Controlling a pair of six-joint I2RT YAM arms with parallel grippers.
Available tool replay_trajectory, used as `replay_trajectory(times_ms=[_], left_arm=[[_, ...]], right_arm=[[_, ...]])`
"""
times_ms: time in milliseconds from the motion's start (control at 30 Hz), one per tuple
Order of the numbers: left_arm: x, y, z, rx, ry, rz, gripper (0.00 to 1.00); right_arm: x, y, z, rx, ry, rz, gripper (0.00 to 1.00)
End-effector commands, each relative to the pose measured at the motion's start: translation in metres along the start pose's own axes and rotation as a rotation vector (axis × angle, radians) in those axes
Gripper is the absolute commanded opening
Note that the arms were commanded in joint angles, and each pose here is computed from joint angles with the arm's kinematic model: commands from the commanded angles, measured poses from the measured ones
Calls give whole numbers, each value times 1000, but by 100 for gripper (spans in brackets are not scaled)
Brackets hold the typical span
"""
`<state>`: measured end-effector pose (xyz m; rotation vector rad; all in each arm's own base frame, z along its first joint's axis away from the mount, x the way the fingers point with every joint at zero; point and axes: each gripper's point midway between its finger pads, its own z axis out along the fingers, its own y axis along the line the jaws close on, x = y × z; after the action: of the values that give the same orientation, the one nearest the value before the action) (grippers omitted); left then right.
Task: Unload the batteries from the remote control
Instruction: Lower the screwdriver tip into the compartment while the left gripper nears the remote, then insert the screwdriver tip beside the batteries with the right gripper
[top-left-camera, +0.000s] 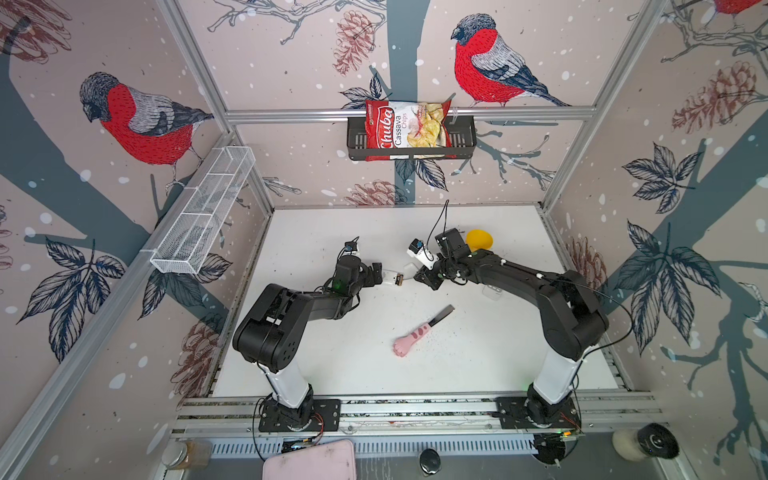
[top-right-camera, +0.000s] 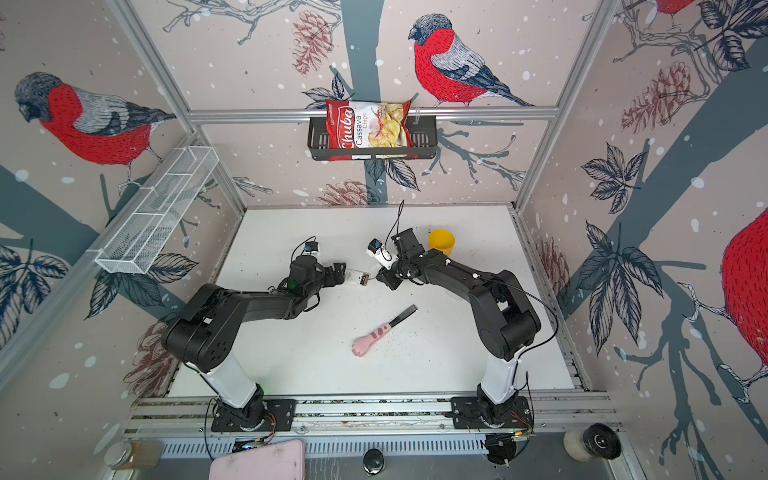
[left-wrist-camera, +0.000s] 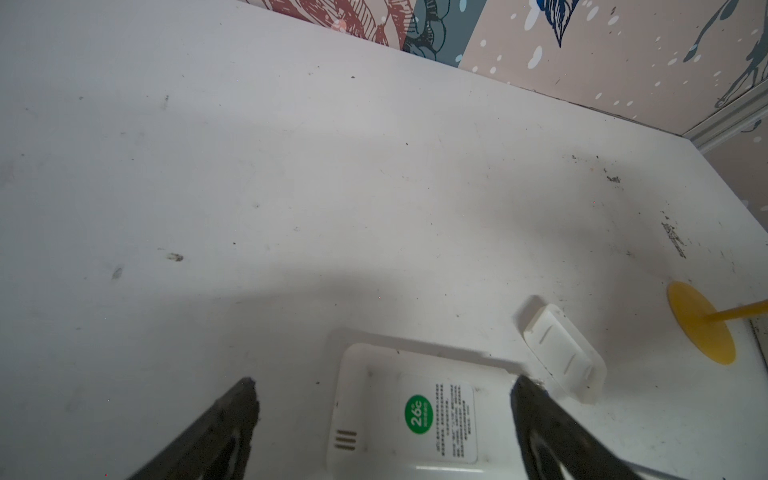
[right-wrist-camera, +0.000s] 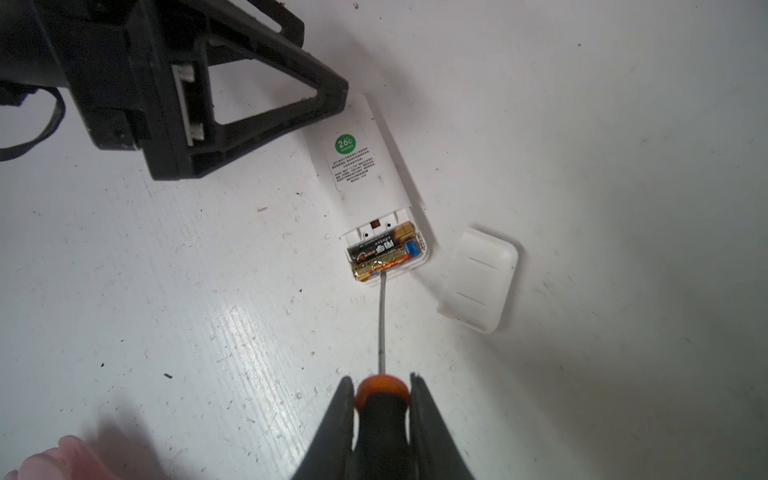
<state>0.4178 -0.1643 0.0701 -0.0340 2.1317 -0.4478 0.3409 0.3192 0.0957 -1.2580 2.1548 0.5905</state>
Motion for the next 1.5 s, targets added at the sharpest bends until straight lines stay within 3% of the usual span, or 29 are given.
replay_trajectory(times_ms=[0,933,1467], left_arm=[[6,-2,4,16,36,10,94],[35,-8,19,81,125,-10,74],[37,-8,16,86,126,-17,71]], right_arm=[[-4,-3,2,12,-13,-6,0],[1,1,19,-85,-70,64,0],[1,-1,18,-108,-126,102,0]])
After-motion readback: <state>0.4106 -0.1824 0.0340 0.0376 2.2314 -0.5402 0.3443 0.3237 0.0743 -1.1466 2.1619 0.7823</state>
